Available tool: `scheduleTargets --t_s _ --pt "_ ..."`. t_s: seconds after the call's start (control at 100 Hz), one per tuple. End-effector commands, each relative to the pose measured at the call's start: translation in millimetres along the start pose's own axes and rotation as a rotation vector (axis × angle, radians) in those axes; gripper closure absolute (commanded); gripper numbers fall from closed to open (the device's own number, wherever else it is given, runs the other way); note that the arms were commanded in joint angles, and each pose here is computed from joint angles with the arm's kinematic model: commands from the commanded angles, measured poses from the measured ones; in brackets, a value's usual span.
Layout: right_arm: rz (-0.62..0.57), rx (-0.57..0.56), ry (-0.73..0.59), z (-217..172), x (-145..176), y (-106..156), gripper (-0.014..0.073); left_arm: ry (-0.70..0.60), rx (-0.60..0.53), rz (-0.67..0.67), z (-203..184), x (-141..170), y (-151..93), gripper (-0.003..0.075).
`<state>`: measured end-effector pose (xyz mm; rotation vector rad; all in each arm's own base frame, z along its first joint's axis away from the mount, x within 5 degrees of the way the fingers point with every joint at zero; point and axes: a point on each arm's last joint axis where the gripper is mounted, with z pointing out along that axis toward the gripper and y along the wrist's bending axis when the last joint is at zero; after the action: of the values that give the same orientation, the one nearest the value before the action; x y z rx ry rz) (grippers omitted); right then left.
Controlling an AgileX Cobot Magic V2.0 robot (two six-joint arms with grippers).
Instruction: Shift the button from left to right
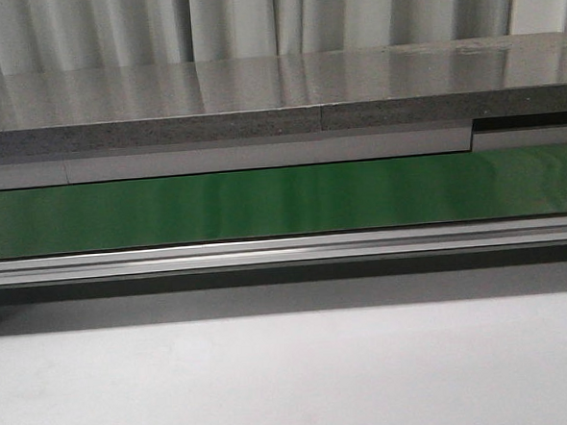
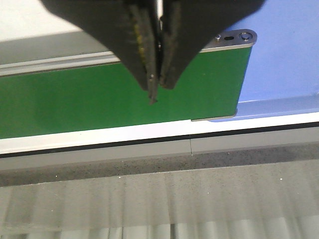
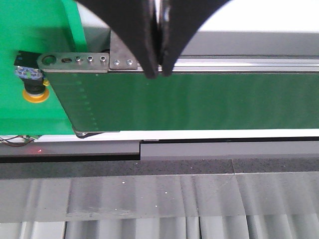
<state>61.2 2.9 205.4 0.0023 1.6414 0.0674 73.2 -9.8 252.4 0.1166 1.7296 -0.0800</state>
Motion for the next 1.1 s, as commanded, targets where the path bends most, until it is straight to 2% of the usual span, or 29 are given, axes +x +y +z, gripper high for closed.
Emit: scheduleTargets --t_s 0.0,0.23,1.09 --pt "-0.004 0.002 -0.134 -2.6 -7.4 -0.4 0.0663 -0.097 -0.007 -0.011 -1.7 -15.9 0.9 0.0741" --pt "-0.004 -0.001 -0.175 -7.5 -4.5 -0.4 0.0663 -0.097 -0.007 -0.011 -1.7 -15.9 0.9 0.0741" --pt "-0.004 -0.001 -0.175 -7.5 -4.5 -0.4 0.0663 -0.097 -0.007 -0.011 -1.7 -15.9 0.9 0.0741"
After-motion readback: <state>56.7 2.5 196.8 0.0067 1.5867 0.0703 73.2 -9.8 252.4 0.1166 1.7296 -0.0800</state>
